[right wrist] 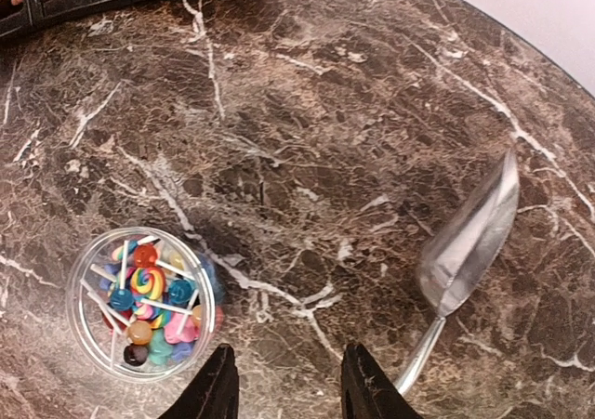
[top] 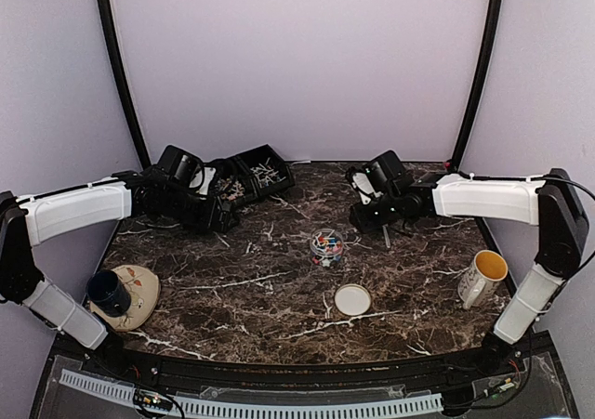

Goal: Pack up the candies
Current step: Pick up the box lid from the center of the board.

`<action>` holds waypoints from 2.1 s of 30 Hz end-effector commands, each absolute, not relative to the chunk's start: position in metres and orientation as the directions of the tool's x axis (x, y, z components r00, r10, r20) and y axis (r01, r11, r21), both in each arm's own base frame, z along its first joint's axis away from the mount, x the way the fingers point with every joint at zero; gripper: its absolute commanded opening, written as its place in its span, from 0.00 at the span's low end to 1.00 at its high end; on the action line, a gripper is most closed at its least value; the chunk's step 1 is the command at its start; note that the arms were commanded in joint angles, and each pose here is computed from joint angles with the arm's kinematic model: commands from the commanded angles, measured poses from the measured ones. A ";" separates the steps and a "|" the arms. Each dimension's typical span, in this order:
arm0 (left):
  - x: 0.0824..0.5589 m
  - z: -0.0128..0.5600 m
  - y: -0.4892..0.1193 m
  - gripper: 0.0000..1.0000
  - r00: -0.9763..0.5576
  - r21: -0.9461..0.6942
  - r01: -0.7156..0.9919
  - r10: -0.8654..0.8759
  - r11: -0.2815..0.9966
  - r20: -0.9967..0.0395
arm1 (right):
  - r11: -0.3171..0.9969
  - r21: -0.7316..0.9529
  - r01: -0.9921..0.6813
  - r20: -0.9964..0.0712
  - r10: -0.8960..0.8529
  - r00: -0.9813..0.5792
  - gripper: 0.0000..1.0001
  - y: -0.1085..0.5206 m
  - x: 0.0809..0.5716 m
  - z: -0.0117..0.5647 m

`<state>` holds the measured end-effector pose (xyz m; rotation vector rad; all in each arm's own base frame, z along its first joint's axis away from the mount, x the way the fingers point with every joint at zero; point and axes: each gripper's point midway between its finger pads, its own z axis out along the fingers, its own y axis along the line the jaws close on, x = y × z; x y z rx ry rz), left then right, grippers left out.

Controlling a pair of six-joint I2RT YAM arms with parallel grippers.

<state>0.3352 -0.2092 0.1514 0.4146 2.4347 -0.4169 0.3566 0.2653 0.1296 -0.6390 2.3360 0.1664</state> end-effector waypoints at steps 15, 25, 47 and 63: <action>0.331 0.153 -0.212 0.99 -0.746 -0.203 0.410 0.199 0.889 -0.635 | 0.740 0.294 -0.604 -0.629 -0.326 -0.706 0.39 0.344 0.344 0.108; 0.331 0.152 -0.212 0.99 -0.746 -0.202 0.410 0.199 0.890 -0.636 | 0.703 0.327 -0.631 -0.628 -0.337 -0.701 0.40 0.356 0.341 0.110; 0.328 0.155 -0.218 0.99 -0.747 -0.232 0.427 0.197 0.874 -0.634 | 0.603 -0.009 -0.798 -0.694 -0.578 -0.429 0.55 0.293 0.238 0.140; 0.328 0.151 -0.218 0.99 -0.754 -0.234 0.424 0.198 0.875 -0.626 | 0.193 -0.390 -0.900 -0.519 -0.853 0.042 0.52 0.301 0.146 0.077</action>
